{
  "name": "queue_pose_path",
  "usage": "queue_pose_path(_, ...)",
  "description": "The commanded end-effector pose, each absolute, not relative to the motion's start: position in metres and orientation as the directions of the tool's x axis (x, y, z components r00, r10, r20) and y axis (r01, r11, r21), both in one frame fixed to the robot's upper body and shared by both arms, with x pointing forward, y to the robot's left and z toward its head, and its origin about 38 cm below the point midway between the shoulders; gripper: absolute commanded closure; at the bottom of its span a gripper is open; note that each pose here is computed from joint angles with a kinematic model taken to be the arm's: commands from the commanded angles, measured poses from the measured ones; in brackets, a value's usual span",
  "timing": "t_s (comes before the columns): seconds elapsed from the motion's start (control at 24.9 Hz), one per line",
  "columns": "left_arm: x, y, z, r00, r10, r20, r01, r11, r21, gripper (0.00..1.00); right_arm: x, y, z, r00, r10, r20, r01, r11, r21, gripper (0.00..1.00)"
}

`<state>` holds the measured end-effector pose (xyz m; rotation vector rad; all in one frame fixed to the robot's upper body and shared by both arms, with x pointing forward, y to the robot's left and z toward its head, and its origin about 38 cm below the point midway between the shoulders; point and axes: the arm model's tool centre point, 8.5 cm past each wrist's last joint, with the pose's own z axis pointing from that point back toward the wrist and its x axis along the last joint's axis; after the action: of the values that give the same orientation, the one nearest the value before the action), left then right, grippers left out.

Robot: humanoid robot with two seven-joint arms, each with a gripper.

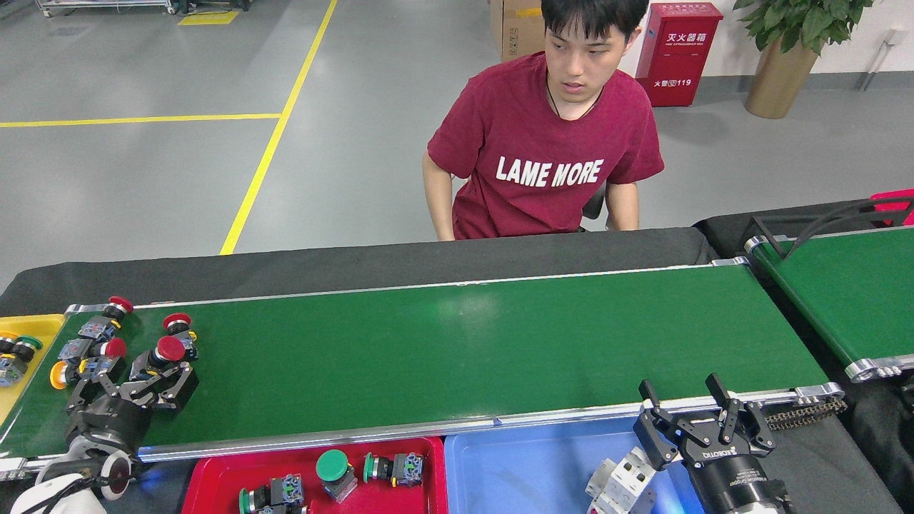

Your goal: Pick switch part from conveyor to tray

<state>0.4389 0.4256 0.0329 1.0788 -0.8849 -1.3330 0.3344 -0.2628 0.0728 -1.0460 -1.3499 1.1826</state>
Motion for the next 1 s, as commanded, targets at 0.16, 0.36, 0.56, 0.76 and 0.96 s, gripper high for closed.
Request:
queue_pose_path(0.16,0.443,0.423,0.038,0.008,-0.998,-0.07,0.284,-0.065,0.956,0.87,0.336,-0.263,0.08,-0.114,0.984,0.137,0.013,0.14,-0.99,0.03)
queue_pose_path(0.36,0.427,0.419,0.033,-0.026,-0.999,-0.033,0.266,-0.039,0.963,0.91,0.335,-0.263,0.08,-0.114,0.984,0.138,0.012,0.14,-0.99,0.03)
queue_pose_path(0.56,0.379,0.398,0.056,-0.201,-0.978,-0.051,0.161,-0.084,0.983,0.91,0.333,-0.263,0.079,-0.113,0.984,0.137,0.019,0.14,-0.99,0.03)
queue_pose_path(0.76,0.303,0.361,0.064,-0.401,-0.915,-0.045,0.136,-0.108,0.985,0.89,0.331,-0.264,0.077,-0.112,0.984,0.136,0.018,0.139,-0.99,0.03)
queue_pose_path(0.96,0.222,0.322,0.056,-0.534,-0.845,0.029,0.193,-0.089,0.977,0.58,0.33,-0.264,0.076,-0.112,0.984,0.136,0.015,0.139,-0.99,0.03)
